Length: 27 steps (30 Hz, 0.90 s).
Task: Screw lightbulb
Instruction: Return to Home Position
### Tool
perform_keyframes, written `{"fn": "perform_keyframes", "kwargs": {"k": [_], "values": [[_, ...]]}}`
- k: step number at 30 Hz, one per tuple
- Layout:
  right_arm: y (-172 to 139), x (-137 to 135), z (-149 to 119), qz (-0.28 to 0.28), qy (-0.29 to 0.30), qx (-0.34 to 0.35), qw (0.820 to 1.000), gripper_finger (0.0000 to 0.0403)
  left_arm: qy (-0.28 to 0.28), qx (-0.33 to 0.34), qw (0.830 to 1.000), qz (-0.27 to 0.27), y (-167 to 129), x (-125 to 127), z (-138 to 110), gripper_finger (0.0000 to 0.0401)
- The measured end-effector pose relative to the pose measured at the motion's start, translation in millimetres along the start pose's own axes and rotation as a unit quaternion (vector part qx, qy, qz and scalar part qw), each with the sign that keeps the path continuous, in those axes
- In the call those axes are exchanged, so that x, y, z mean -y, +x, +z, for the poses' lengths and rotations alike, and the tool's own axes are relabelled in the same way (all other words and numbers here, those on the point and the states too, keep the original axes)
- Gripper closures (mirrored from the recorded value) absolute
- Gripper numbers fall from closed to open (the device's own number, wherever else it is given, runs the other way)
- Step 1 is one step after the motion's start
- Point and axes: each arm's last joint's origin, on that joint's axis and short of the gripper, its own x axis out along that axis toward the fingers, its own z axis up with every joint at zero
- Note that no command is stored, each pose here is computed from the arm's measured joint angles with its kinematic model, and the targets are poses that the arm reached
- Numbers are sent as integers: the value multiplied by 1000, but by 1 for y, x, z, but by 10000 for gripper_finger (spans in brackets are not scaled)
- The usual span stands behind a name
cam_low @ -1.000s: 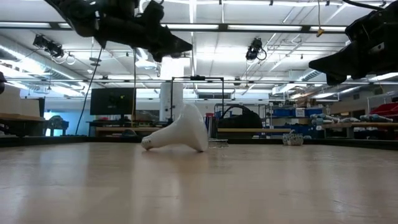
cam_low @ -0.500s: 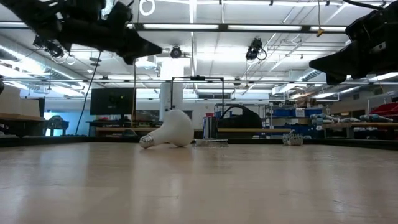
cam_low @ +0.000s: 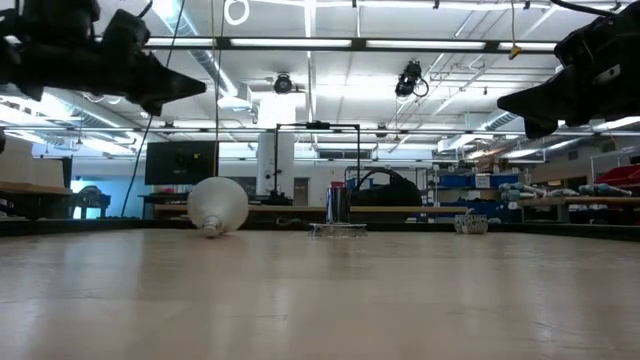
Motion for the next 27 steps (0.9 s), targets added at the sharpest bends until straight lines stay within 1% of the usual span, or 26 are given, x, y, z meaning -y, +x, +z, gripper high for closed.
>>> {"fn": "perform_keyframes", "kwargs": {"k": [10, 20, 22, 27], "values": [[0, 2, 0, -11, -1, 0, 1000, 403, 2, 0, 1000, 29, -30, 2, -2, 401], [0, 2, 0, -12, -5, 0, 1000, 403, 3, 22, 999, 30, -40, 3, 1, 401], [0, 2, 0, -13, -5, 0, 1000, 403, 4, 30, 999, 30, -39, 3, -3, 401], [0, 2, 0, -14, -4, 0, 1000, 403, -2, 42, 999, 30, -33, 3, -23, 401]]}}
